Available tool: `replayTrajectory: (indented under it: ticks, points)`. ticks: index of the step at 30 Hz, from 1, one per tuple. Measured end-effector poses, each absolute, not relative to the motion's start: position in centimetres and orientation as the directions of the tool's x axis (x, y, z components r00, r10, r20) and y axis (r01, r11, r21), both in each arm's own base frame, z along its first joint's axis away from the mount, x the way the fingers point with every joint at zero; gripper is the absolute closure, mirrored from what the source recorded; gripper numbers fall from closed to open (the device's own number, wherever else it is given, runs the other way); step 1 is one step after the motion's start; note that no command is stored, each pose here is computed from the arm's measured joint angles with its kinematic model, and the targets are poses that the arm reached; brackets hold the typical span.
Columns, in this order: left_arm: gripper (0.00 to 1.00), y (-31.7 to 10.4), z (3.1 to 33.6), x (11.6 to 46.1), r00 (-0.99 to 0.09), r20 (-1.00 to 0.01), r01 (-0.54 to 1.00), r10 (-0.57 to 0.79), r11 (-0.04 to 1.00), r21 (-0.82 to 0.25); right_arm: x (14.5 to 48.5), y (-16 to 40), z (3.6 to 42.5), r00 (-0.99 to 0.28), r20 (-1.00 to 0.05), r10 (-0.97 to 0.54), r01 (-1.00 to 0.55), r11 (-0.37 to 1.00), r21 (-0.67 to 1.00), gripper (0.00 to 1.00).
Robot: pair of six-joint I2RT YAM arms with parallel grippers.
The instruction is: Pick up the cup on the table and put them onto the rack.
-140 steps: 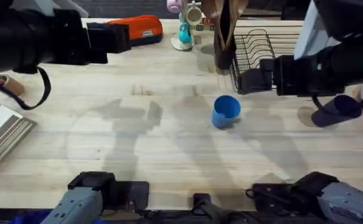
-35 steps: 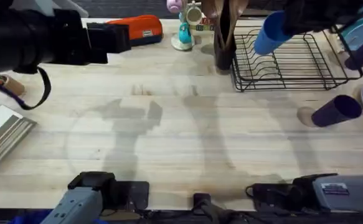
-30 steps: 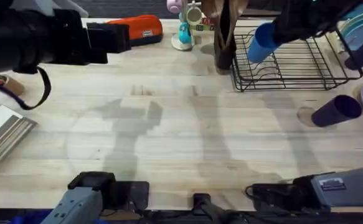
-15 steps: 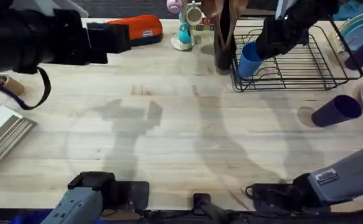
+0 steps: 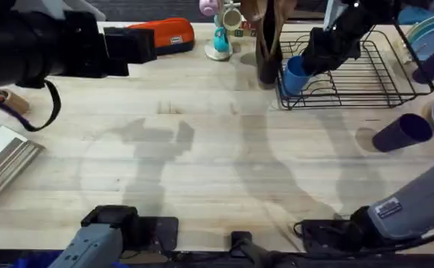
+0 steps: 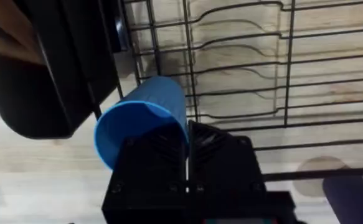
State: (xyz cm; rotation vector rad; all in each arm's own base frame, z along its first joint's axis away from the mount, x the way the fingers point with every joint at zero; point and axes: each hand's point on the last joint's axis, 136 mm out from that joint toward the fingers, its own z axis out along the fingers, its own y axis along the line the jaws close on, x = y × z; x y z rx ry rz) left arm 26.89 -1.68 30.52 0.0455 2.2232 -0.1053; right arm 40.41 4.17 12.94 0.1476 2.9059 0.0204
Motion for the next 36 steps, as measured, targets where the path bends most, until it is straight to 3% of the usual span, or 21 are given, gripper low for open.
replayTrajectory:
  ticks: [7,11,25,29,36]
  points:
    - [0.007,-1.7,30.5,26.9,-0.609,-0.793,0.07,-0.005,0.996,-0.06,40.5,4.0,13.0,-0.967,-0.232,0.107,0.103,0.994,0.029,0.941]
    - [0.007,-1.7,30.5,26.9,-0.609,-0.793,0.07,-0.005,0.996,-0.06,40.5,4.0,13.0,-0.967,-0.231,0.103,0.099,0.995,0.027,0.753]
    - [0.007,-1.7,30.5,26.9,-0.609,-0.793,0.07,-0.005,0.996,-0.06,40.3,4.0,13.4,-0.966,-0.238,0.102,0.098,0.995,0.028,0.7]
    - [0.008,-1.7,30.5,26.9,-0.609,-0.793,0.07,-0.005,0.996,-0.06,39.7,3.9,15.5,-0.961,-0.262,0.088,0.083,0.996,0.03,0.661]
    - [0.007,-1.7,30.5,26.9,-0.609,-0.793,0.07,-0.005,0.996,-0.06,39.2,3.9,23.0,-0.915,-0.395,0.079,0.064,0.997,0.05,0.605]
